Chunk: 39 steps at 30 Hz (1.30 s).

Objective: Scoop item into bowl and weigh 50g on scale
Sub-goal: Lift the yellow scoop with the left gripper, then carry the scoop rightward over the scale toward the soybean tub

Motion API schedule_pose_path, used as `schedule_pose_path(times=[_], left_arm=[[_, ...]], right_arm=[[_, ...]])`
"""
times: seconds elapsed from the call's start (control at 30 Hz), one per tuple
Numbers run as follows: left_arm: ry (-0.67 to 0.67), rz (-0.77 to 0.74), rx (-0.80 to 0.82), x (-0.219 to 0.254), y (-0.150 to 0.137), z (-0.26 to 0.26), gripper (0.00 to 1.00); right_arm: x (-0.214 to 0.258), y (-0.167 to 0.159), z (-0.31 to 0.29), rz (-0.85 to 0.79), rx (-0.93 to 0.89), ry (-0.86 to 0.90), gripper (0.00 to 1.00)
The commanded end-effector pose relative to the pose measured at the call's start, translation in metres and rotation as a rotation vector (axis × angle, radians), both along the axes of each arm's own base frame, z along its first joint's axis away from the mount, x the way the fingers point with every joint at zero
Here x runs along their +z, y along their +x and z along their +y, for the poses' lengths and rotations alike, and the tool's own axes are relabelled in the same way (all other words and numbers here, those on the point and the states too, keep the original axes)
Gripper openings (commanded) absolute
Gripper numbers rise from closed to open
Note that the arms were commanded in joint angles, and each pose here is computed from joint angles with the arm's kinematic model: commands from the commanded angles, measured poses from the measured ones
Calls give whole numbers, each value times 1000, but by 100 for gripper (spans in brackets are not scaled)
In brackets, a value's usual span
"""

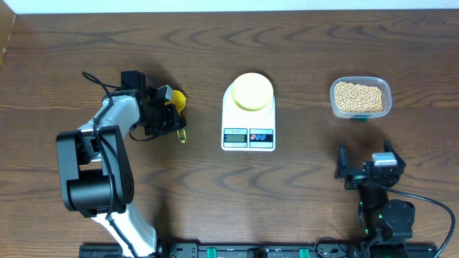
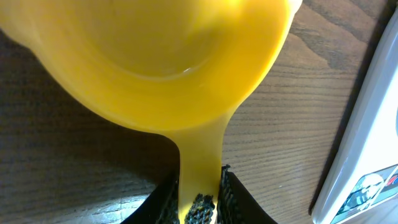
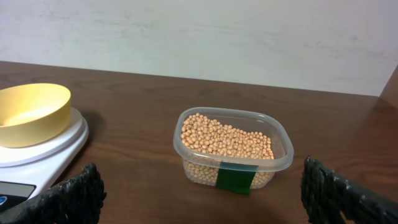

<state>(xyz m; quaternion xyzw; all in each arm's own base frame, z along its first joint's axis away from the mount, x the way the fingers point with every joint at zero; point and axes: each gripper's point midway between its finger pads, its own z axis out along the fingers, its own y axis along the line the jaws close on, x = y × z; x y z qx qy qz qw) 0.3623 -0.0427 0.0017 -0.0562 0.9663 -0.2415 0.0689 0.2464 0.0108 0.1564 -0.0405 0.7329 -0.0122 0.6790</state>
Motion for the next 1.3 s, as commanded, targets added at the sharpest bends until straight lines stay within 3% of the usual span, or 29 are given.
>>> schedule_pose_path(times=[0.0, 0.13, 0.23, 0.47, 0.77, 1.03, 1.27], left_arm=[[18, 65, -5, -20, -12, 2, 22], [17, 65, -4, -20, -12, 2, 19], [-1, 63, 0, -18, -11, 0, 8], [-154, 33, 26, -1, -4, -8, 8], [-201, 62, 110, 4, -3, 1, 8], [-409, -44, 96, 66, 7, -24, 7], [-420, -164, 143, 141, 5, -28, 7]], right_arm=[[0, 0, -1, -2, -2, -12, 99], [0, 0, -1, -2, -2, -12, 99], [0, 0, -1, -2, -2, -12, 99], [0, 0, -1, -2, -2, -12, 99], [0, 0, -1, -2, -2, -12, 99], [0, 0, -1, -2, -2, -12, 99], [0, 0, -1, -2, -2, -12, 99]])
